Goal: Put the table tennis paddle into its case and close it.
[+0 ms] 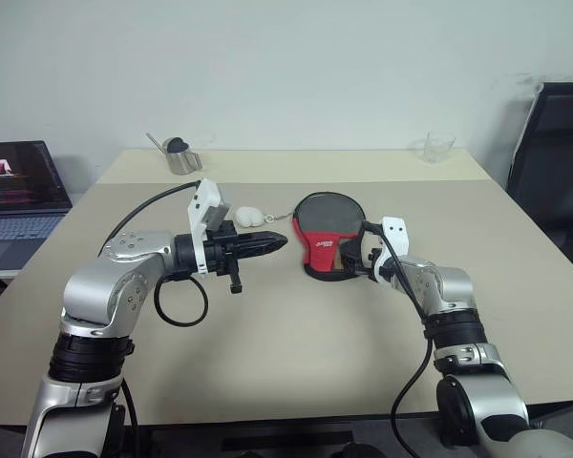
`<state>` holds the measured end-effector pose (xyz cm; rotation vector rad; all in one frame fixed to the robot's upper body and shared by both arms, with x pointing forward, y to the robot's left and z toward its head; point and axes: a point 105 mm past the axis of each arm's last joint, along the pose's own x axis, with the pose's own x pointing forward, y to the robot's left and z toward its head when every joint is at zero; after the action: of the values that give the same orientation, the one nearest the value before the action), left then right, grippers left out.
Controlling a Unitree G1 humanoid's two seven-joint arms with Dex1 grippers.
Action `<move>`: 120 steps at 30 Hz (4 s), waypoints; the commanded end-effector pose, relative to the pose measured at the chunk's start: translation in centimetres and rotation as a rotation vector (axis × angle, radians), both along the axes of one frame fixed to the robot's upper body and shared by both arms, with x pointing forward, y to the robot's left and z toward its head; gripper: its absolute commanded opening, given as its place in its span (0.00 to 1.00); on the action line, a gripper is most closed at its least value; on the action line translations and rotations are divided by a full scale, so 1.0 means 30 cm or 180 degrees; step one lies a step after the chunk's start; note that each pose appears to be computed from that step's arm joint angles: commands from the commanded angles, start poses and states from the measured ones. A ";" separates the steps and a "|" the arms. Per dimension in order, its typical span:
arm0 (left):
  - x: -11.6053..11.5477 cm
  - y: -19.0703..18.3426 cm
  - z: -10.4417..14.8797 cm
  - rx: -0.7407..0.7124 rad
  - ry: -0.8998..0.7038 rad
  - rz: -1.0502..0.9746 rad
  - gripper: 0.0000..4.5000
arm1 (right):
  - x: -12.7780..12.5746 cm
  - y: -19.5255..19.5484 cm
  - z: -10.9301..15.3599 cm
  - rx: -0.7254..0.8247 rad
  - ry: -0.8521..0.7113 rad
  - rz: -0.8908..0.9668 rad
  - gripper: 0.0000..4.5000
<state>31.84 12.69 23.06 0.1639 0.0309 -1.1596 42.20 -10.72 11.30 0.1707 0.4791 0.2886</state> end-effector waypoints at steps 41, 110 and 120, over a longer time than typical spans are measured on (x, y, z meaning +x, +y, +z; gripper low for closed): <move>-0.003 -0.012 0.015 -0.0043 -0.0151 -0.0054 0.00 | 0.006 0.034 0.162 0.0149 -0.0548 0.0108 0.98; 0.018 -0.007 0.001 0.0055 -0.0126 0.0039 0.00 | 0.040 -0.036 0.434 -0.1507 -0.2462 -0.0377 0.94; 0.019 -0.007 0.009 0.0053 -0.0128 0.0059 0.00 | 0.082 -0.042 0.309 -0.0458 -0.1577 -0.0209 0.94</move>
<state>32.63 12.13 22.16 0.1823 0.0455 -1.1483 43.54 -7.37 18.77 -0.1234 0.0069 0.3773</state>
